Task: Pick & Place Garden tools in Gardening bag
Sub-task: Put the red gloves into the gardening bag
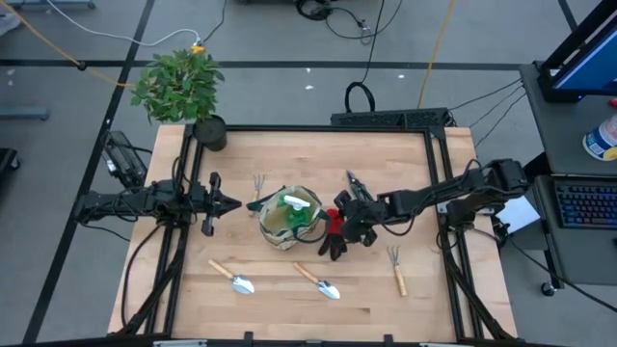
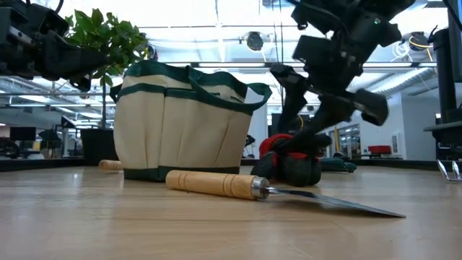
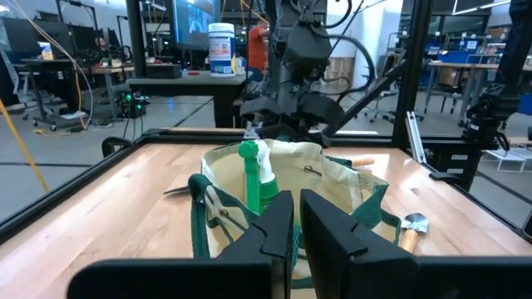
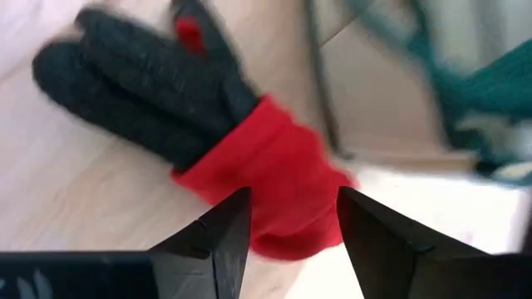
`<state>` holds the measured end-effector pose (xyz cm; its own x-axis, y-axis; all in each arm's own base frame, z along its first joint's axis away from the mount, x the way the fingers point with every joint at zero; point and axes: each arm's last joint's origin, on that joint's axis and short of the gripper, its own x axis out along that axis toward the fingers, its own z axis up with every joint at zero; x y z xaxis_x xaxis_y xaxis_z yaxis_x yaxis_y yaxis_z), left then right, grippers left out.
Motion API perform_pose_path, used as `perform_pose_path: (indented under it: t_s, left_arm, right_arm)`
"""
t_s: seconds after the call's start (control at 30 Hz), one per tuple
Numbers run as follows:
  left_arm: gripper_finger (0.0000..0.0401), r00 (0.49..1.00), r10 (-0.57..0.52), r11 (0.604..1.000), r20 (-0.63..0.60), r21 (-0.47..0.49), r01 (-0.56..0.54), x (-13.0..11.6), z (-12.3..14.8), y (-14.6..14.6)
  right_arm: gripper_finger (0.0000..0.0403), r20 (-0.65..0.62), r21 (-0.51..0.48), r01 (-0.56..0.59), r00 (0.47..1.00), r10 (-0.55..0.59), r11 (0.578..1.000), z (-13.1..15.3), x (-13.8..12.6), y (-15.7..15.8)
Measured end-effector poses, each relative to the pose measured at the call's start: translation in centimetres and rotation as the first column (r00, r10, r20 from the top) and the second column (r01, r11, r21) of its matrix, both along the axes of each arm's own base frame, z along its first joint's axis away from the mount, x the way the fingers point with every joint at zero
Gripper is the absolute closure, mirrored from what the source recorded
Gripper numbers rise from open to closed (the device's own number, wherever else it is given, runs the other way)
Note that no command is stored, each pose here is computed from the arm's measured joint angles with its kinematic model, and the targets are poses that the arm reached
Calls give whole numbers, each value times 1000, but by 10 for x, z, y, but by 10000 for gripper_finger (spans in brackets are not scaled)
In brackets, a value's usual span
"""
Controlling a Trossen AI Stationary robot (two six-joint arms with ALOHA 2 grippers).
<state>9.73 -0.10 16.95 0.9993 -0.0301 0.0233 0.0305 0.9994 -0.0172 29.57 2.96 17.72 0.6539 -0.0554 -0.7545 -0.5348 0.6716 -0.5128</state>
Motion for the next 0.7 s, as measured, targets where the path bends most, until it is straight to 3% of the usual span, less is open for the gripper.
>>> perform_pose_path:
  t_s: [0.23, 0.47, 0.7]
  left_arm:
    - [368, 1000, 0, 1000, 0, -12, 0, 0, 0, 0]
    - [368, 1000, 0, 1000, 0, -18, 0, 0, 0, 0]
    - [368, 1000, -15, 999, -1, -46, 15, 0, 0, 0]
  right_arm:
    - [229, 33, 40, 0, 999, -1, 999, 0, 4, 1]
    - [229, -38, 33, 8, 999, -6, 999, -29, 14, 2]
    - [238, -84, 111, 126, 990, -117, 986, -47, 18, 2]
